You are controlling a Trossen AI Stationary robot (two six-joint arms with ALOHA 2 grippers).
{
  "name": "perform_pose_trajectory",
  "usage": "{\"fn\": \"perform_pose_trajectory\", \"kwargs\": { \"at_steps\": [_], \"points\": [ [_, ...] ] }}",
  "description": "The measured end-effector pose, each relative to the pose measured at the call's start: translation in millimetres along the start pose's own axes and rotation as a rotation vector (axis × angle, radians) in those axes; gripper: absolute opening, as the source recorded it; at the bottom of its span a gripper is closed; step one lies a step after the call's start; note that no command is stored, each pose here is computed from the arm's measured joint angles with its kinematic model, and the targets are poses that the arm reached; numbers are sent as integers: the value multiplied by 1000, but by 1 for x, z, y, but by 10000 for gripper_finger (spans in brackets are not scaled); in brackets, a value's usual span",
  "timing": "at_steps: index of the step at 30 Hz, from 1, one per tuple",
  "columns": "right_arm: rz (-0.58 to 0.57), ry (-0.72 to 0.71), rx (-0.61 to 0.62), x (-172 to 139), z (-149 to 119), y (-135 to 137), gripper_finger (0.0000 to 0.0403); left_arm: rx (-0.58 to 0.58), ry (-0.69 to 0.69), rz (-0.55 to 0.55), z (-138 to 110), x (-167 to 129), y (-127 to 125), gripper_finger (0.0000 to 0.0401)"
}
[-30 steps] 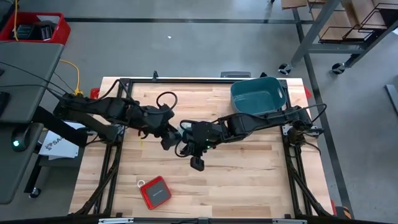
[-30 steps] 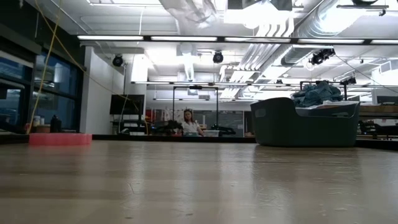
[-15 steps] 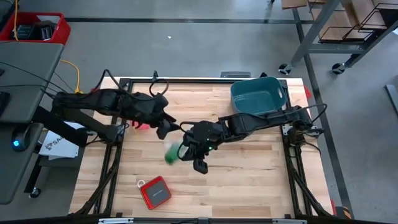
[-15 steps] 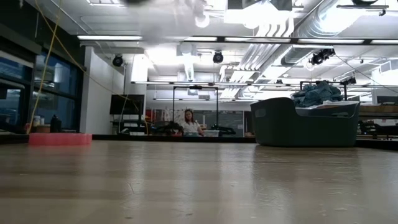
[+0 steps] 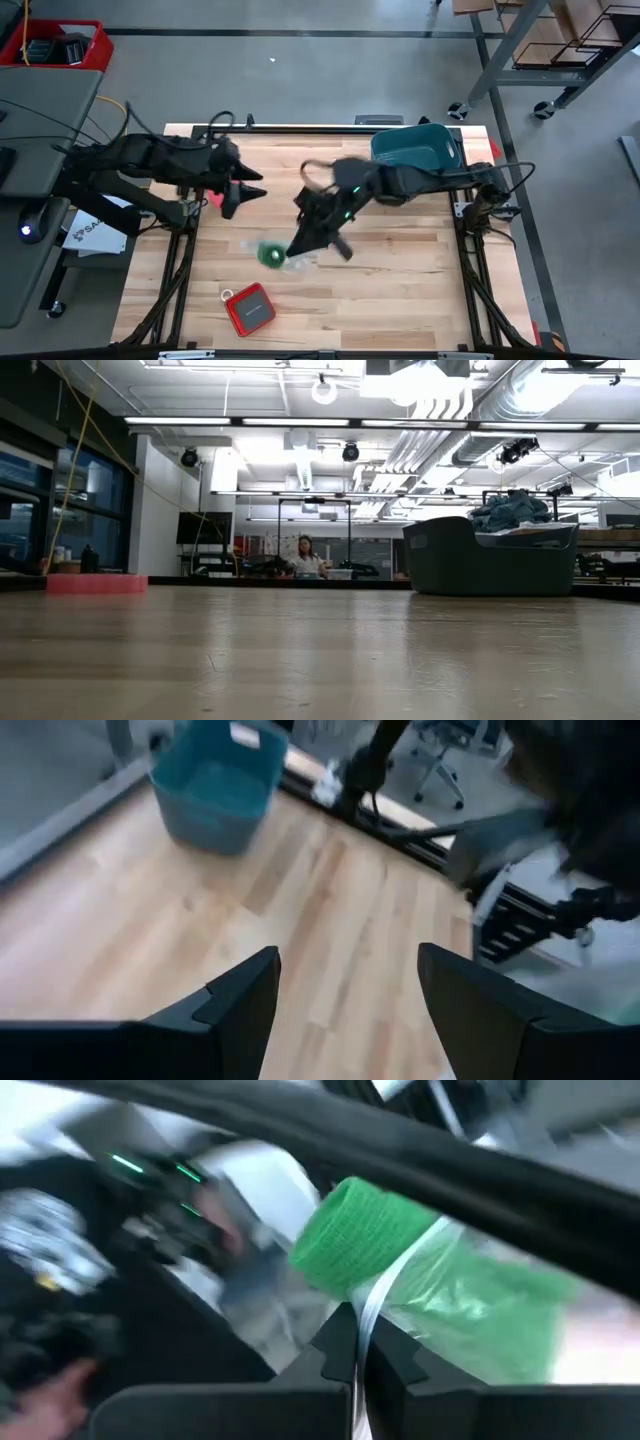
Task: Roll bandage
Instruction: Put the rolled green bandage into the transparent zip bag
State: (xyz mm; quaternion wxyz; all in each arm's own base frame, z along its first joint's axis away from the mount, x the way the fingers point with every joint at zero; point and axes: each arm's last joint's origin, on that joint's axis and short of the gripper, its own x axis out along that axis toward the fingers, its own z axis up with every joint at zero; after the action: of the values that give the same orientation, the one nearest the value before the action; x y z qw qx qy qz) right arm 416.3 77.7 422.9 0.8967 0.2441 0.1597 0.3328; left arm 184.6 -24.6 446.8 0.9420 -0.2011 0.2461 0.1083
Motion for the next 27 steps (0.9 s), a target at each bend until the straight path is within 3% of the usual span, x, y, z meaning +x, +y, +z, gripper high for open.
{"fn": "perform_pose_trajectory", "kwargs": {
  "at_steps": [7, 16, 21, 27],
  "points": [
    [45, -149, 10, -38, 32, 9, 0, 245, -85, -24, -5, -31, 0, 234],
    [120, -191, 18, -55, 45, 20, 0, 681, -287, -11, 3, -41, -20, 237],
    [138, -171, 19, -55, 44, 20, 0, 642, -406, -82, 12, -44, -32, 249],
    [149, -165, 16, -54, 43, 22, 0, 533, -358, -273, 2, -50, -44, 257]
  ]
}}
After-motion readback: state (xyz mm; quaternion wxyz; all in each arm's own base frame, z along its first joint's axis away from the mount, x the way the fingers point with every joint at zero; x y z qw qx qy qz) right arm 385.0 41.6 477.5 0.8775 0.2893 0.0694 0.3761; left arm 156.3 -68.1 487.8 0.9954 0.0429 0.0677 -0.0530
